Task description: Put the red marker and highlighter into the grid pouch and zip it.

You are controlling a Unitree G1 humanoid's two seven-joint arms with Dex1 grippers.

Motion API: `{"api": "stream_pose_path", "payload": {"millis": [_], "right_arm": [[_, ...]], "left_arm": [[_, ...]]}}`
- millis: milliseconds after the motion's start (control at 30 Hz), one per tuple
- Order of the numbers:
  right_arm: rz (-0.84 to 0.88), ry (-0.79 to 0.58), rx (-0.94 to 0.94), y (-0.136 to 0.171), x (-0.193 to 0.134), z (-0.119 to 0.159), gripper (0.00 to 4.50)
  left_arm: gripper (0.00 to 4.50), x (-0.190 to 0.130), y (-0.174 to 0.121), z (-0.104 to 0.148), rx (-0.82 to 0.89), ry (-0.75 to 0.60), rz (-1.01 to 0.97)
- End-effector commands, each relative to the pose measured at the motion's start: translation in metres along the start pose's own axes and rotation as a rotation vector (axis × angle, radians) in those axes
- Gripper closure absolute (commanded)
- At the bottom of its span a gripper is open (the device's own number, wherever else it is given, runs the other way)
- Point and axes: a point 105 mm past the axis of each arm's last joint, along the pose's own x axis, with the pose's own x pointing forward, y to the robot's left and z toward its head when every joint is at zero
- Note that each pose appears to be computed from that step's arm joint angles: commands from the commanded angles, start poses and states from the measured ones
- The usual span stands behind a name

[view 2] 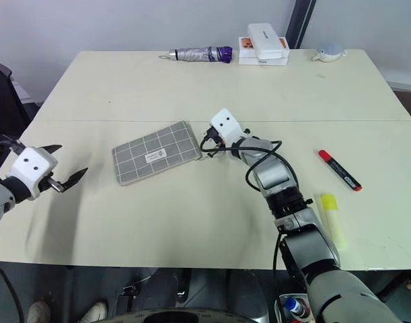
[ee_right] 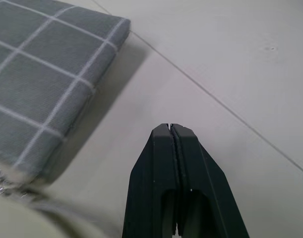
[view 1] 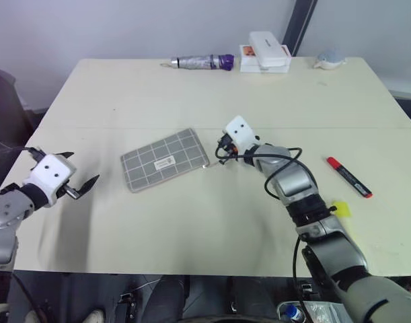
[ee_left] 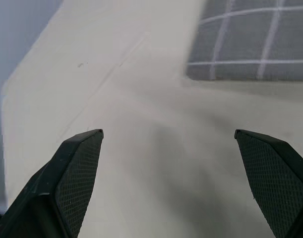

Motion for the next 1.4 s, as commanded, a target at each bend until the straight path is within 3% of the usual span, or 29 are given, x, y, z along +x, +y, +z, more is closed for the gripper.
{"api": "stream_pose_path", "payload": {"millis": [33,367,733,1067,1400], "right_arm": [[-0.020,-0.041,0.001,0.001,0.007,0.016,4.47],[0.033,0.028,0.083,0.018,0.026,0.009,4.47],[0.110,0.014,0.048,0.040,0.030,0.012,4.47],[0.104,0.026,0.019,0.040,0.031,0.008,4.47],[0.104,0.022,0.021,0.042,0.033,0.009,4.47]], "left_arm": [[0.00,0.011,-0.004,0.010,0.144,-0.063,-0.051],[0.00,0.035,-0.038,0.015,0.337,-0.184,-0.207],[0.00,0.035,-0.056,0.018,0.341,-0.268,-0.293],[0.00,0.010,-0.039,0.006,0.191,-0.217,-0.308],[0.00,-0.005,-0.037,0.003,0.235,-0.187,-0.392]]}}
